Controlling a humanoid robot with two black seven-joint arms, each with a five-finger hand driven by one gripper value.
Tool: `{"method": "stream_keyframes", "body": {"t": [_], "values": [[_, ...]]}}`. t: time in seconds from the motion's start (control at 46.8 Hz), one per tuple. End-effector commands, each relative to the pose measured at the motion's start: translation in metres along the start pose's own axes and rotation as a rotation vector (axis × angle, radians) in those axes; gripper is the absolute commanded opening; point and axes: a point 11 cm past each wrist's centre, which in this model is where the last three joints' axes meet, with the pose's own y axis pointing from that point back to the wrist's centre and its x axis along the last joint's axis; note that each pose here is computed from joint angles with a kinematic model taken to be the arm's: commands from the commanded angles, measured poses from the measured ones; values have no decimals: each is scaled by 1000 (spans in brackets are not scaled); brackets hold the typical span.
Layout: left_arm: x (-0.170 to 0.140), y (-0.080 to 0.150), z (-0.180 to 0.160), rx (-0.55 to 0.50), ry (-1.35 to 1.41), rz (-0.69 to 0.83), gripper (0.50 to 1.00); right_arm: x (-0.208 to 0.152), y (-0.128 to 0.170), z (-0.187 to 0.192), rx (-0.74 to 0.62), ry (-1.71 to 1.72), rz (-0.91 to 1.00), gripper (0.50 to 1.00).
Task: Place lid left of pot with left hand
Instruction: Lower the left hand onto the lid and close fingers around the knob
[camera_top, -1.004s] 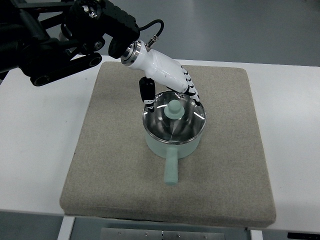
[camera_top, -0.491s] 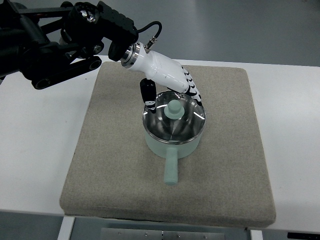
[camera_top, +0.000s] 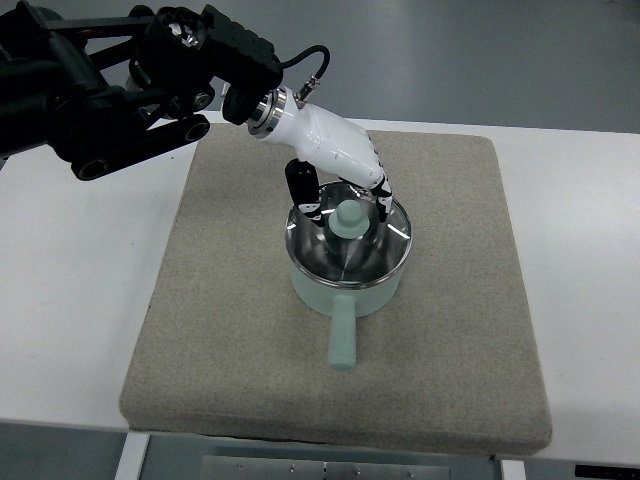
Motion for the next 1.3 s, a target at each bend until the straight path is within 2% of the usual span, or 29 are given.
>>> {"method": "stream_keyframes", "body": {"t": [0.0,0.128,0.363,0.513,0.854,1.282], "values": [[0,0,0,-1,1,2,774,0,0,0,0,0,0,924],[0,0,0,0,-1,0,705,0,0,0,0,0,0,924],[-1,0,0,-1,1,0,696,0,0,0,0,0,0,924],[-7,-3,0,-4,12,-6,671,0,0,0,0,0,0,924],[-7,-7,-5,9,15,8,500,0,0,0,0,0,0,924],[-6,-7,-5,5,18,25,500,0,0,0,0,0,0,924]]}}
